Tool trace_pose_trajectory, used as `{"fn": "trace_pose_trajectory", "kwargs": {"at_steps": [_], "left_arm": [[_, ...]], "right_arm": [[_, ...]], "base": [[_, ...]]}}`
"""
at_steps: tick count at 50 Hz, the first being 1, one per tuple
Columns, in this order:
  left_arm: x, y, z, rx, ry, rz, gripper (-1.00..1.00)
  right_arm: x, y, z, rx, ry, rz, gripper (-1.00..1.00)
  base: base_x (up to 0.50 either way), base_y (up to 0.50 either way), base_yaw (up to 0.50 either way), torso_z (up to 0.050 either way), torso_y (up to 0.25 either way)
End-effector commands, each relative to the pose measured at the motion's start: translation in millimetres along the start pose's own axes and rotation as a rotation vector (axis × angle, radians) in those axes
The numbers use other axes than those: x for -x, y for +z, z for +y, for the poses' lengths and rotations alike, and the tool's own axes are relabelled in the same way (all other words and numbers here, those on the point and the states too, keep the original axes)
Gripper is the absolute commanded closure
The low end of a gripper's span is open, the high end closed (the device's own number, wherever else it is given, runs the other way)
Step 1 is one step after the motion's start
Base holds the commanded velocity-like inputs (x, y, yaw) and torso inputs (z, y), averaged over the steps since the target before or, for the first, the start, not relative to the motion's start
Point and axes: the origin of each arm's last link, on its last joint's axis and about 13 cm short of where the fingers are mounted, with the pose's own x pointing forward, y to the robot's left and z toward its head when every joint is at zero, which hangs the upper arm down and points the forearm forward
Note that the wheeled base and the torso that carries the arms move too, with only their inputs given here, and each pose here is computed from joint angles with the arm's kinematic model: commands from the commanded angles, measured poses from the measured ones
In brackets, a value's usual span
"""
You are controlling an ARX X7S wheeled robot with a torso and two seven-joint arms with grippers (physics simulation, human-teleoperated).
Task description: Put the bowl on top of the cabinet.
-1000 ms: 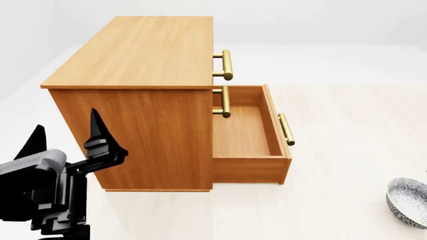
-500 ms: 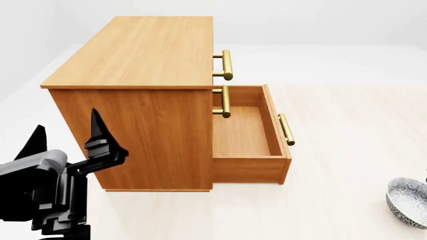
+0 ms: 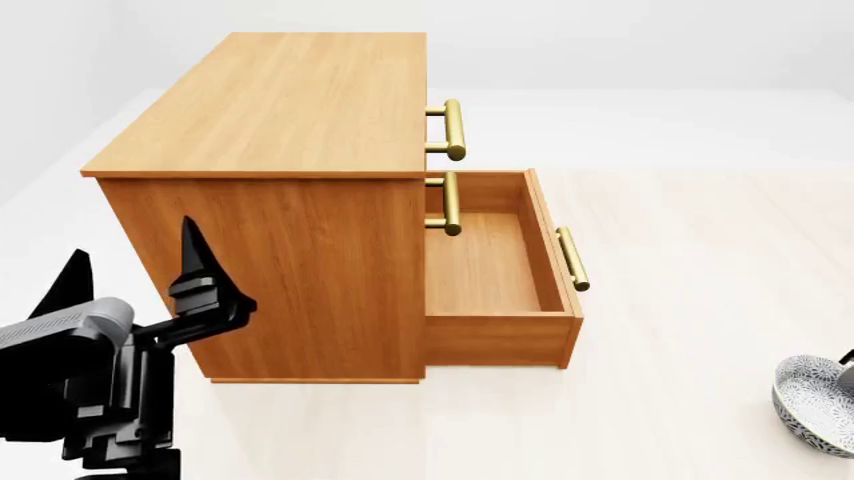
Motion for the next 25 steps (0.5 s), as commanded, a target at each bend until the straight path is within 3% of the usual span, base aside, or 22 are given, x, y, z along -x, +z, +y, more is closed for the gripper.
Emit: {"fn": "trace_pose_trajectory", "kwargs": {"at_steps": [1, 25], "left_arm": [[0, -1, 0.2, 0.000, 0.000, 0.001, -1.00], [-1, -3, 0.4, -0.002, -0.001, 0.002, -1.00]], "right_arm": [[-11, -7, -1.6, 0.003, 0.008, 0.006, -1.00], [-33, -26, -3.6, 0.002, 0.010, 0.042, -1.00]], "base": [[0.00, 0.00, 0.00, 0.000, 0.000], [0.00, 0.00, 0.00, 0.000, 0.000]]}}
